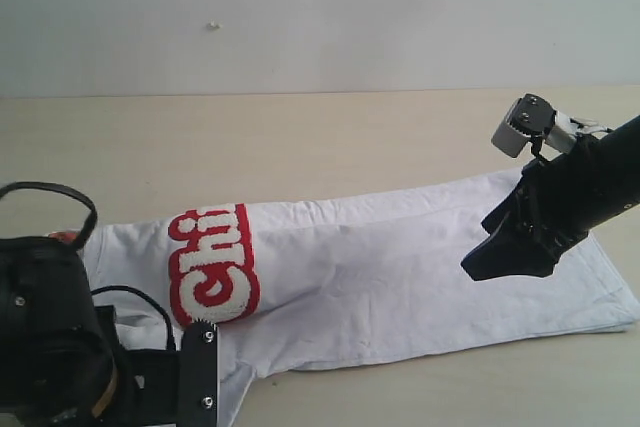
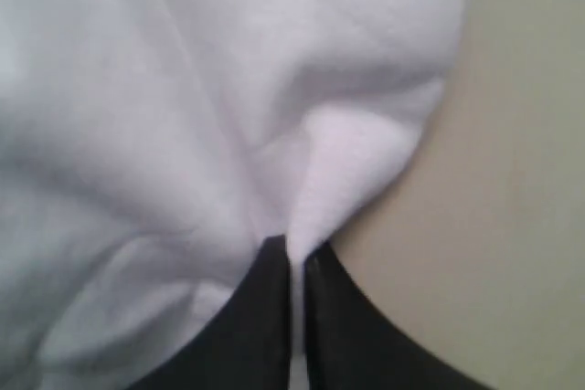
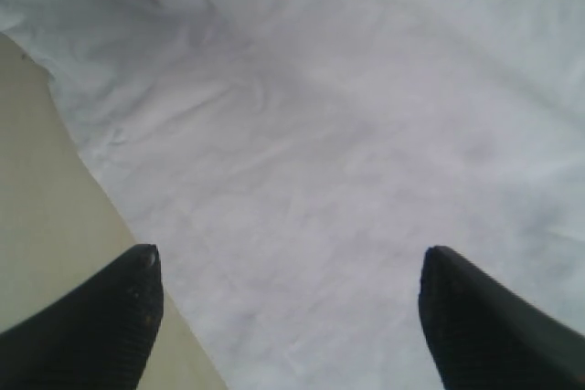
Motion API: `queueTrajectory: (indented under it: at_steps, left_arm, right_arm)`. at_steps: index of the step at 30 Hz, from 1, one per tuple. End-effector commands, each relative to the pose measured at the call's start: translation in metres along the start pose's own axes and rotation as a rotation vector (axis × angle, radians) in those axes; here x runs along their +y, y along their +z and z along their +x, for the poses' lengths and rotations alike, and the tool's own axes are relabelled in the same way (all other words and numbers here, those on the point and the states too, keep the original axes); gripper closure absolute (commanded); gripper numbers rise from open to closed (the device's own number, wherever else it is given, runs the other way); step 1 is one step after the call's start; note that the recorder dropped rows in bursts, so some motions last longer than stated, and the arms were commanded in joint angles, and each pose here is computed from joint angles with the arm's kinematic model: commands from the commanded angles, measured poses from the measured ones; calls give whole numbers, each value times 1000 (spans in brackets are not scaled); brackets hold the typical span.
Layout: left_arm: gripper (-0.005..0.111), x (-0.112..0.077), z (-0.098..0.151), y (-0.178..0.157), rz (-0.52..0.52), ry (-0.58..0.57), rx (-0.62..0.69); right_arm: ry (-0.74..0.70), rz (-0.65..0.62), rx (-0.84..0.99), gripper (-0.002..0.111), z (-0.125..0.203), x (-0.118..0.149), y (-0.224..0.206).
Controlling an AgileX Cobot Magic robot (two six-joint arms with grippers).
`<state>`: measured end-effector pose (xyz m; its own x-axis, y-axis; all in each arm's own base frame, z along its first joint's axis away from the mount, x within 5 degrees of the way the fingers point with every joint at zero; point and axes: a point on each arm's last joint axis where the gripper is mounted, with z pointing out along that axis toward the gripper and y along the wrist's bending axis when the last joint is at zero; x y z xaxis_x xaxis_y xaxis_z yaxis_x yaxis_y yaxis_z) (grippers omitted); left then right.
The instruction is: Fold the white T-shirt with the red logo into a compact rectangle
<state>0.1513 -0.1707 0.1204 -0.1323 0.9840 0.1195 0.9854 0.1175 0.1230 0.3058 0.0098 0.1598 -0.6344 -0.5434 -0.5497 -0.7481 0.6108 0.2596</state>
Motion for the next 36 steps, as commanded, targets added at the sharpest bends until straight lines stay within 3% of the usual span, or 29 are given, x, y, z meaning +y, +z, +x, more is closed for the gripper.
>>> queueTrajectory:
  at_steps: [1, 4, 7, 10, 15, 20, 23, 26, 28, 30, 36]
  left_arm:
    - [107, 4, 12, -46, -64, -3, -31]
    - [107, 12, 11, -71, -160, 1, -150]
    - [107, 31, 3, -83, -343, 101, -222]
    - [107, 61, 0, -81, -435, 91, -240]
    - [107, 105, 6, -78, -547, 38, -228]
    - [106, 136, 4, -68, -565, -16, -325]
    - [92, 142, -2, -59, -549, -34, -373]
    - [62, 141, -6, -55, -540, -27, -383]
    - [36, 141, -6, -55, -537, -28, -378]
    - [19, 142, -3, -57, -540, -39, -353]
    - [15, 151, 17, -67, -540, -155, -111]
  right_arm:
    - [-5, 10, -11, 34, -2, -2, -1]
    - [-5, 6, -11, 34, -1, -1, -1]
    - [3, -7, -21, 34, -2, 0, -1]
    - [4, -12, -22, 34, -3, 0, -1]
    - [4, -6, -22, 34, -3, 0, -1]
    - [4, -9, -22, 34, -3, 0, -1]
    - [4, -7, -22, 34, -3, 0, -1]
    - [4, 0, -22, 34, -2, -1, -1]
    - [4, 4, -22, 34, -2, -1, -1]
    - [4, 4, -22, 34, -2, -1, -1]
    - [4, 2, -22, 34, -2, -1, -1]
